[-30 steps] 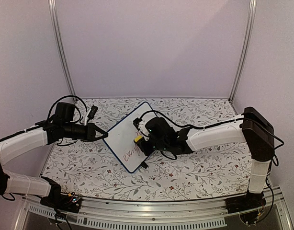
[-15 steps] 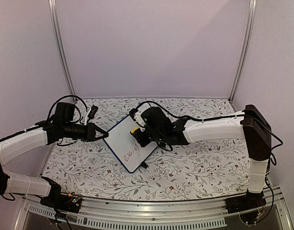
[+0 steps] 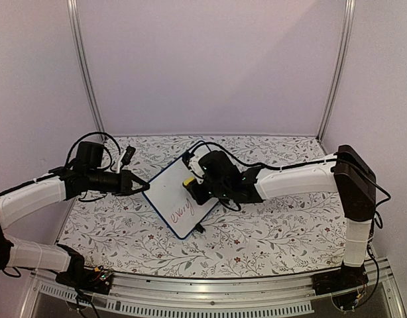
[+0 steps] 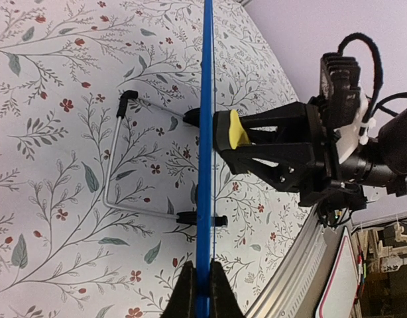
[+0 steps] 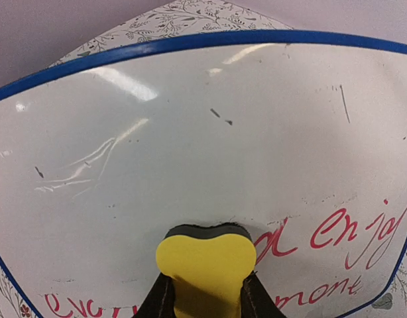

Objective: Erase the whiteboard

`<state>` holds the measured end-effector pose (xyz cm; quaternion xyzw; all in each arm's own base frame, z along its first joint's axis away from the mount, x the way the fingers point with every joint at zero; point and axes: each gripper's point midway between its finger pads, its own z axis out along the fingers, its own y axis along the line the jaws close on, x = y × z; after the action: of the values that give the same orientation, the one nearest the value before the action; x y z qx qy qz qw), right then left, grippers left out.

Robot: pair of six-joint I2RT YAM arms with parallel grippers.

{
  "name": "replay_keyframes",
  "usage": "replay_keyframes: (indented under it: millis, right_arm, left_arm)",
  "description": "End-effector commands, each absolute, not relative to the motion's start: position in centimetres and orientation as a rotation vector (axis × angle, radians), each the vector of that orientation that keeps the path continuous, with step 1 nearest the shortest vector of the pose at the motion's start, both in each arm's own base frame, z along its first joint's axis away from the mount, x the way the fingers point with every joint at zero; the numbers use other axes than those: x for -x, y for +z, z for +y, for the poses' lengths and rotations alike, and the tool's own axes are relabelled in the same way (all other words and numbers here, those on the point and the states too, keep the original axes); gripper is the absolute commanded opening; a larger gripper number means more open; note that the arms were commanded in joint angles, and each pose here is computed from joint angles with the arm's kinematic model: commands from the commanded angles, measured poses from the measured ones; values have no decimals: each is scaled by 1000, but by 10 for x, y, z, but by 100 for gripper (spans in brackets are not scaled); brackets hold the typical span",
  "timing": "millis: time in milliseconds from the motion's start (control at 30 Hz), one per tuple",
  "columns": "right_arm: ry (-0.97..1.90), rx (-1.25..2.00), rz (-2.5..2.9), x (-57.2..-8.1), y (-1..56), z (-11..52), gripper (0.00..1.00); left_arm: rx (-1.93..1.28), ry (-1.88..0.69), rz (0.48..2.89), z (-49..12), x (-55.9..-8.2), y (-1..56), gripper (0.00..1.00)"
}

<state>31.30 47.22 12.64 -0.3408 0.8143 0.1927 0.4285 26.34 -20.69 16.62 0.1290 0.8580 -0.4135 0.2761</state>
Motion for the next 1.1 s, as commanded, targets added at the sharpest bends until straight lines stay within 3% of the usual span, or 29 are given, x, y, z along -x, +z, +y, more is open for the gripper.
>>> replay_keyframes:
  millis: [0, 333, 600, 900, 1067]
  right_arm:
    - [457, 922, 2159, -284, 77, 452, 20]
    - [459, 921, 2191, -271, 66, 444, 20]
    - [603, 1009, 2108, -241, 94, 486, 20]
    - [718, 1072, 2136, -193, 83, 521, 20]
    - [681, 1035, 2155, -194, 81, 518, 20]
  left_arm:
    - [-400, -1155, 2253, -213, -261, 177, 0]
    - [-401, -1154, 2252, -213, -261, 176, 0]
    - [-399, -1150, 2250, -213, -261, 177, 0]
    - [-398, -1151, 2251, -213, -261, 177, 0]
    - [-401, -1153, 2248, -213, -261, 178, 0]
